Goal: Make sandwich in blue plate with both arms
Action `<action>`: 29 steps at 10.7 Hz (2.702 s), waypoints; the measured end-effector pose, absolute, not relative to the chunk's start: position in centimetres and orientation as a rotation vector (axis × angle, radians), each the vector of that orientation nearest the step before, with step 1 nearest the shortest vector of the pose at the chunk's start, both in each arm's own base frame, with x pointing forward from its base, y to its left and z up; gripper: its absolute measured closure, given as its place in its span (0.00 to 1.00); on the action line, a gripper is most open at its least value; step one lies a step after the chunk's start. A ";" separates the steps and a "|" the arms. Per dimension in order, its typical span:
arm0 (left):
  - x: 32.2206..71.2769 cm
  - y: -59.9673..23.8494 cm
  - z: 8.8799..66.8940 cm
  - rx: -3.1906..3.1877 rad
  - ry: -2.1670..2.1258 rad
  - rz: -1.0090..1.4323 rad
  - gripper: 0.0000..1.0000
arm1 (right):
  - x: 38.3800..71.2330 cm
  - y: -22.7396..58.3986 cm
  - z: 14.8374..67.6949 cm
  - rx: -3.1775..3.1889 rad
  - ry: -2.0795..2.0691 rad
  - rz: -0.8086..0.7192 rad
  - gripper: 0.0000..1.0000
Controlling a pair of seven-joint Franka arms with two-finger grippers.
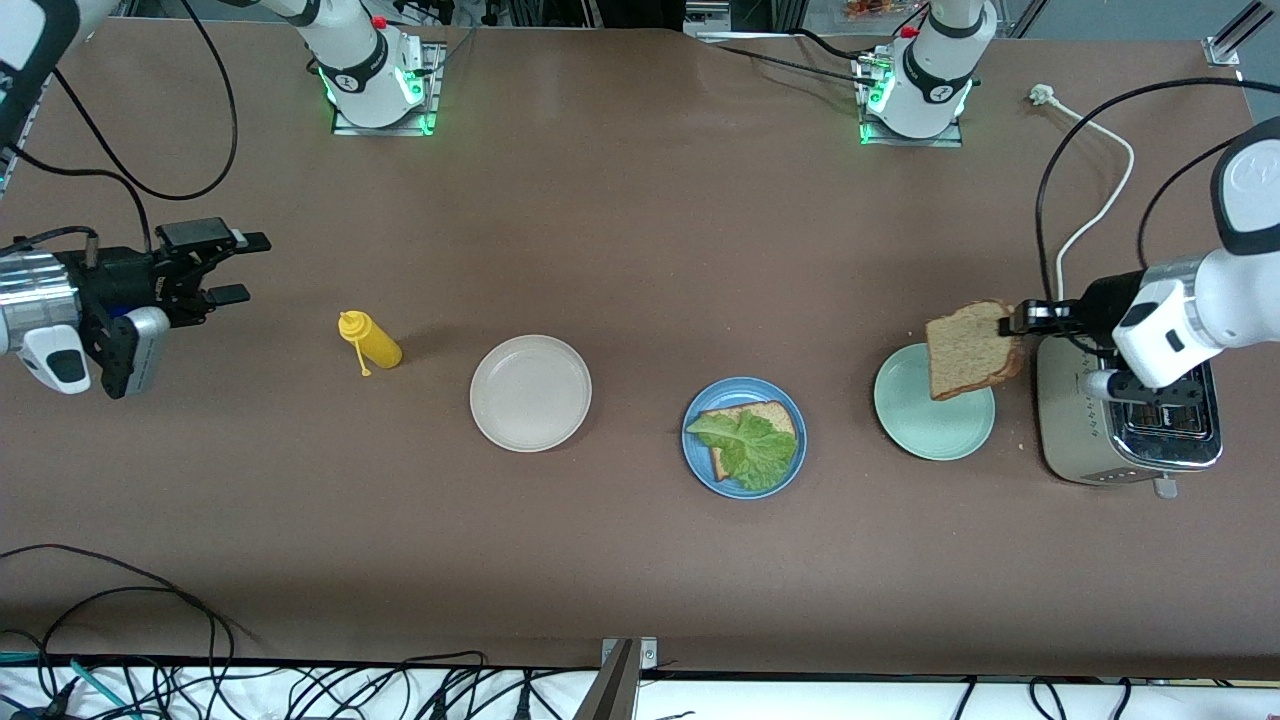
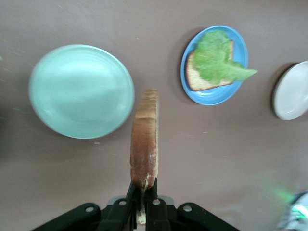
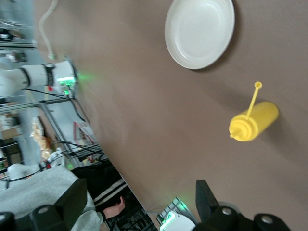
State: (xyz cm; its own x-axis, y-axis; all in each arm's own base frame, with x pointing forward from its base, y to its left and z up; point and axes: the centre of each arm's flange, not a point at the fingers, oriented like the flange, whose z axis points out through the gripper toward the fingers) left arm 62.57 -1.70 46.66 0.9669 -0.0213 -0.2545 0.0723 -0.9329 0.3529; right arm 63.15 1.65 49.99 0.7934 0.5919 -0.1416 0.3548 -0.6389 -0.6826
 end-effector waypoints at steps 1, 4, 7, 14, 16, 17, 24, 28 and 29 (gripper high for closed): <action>63.1 -2.7 45.5 2.670 0.089 -0.373 0.92 | 63.0 2.5 50.4 -2.383 -0.668 0.505 0.00; 64.5 -7.5 41.9 2.534 0.119 -0.391 0.92 | 63.0 4.5 52.5 -2.544 -0.561 0.570 0.00; 66.0 -12.9 36.1 2.442 0.160 -0.381 0.92 | 63.6 8.6 53.0 -2.742 -0.531 0.641 0.02; 66.8 -20.8 29.9 2.324 0.255 -0.326 0.92 | 61.2 9.6 56.1 -3.051 -0.572 0.327 0.05; 67.1 -20.6 28.7 2.329 0.266 -0.317 0.92 | 59.8 8.0 54.4 -3.067 -0.533 0.300 0.03; 67.2 -20.5 27.9 2.331 0.271 -0.315 0.92 | 59.6 7.1 53.6 -3.071 -0.512 0.294 0.00; 67.5 -19.4 24.3 2.342 0.307 -0.319 0.78 | 60.1 4.3 51.8 -3.092 -0.439 0.264 0.00; 68.0 -15.9 20.9 2.357 0.168 -0.256 0.43 | 60.1 4.4 52.5 -3.108 -0.378 0.228 0.00; 67.9 -15.6 20.3 2.356 0.153 -0.254 0.42 | 60.1 4.4 52.5 -3.110 -0.367 0.226 0.00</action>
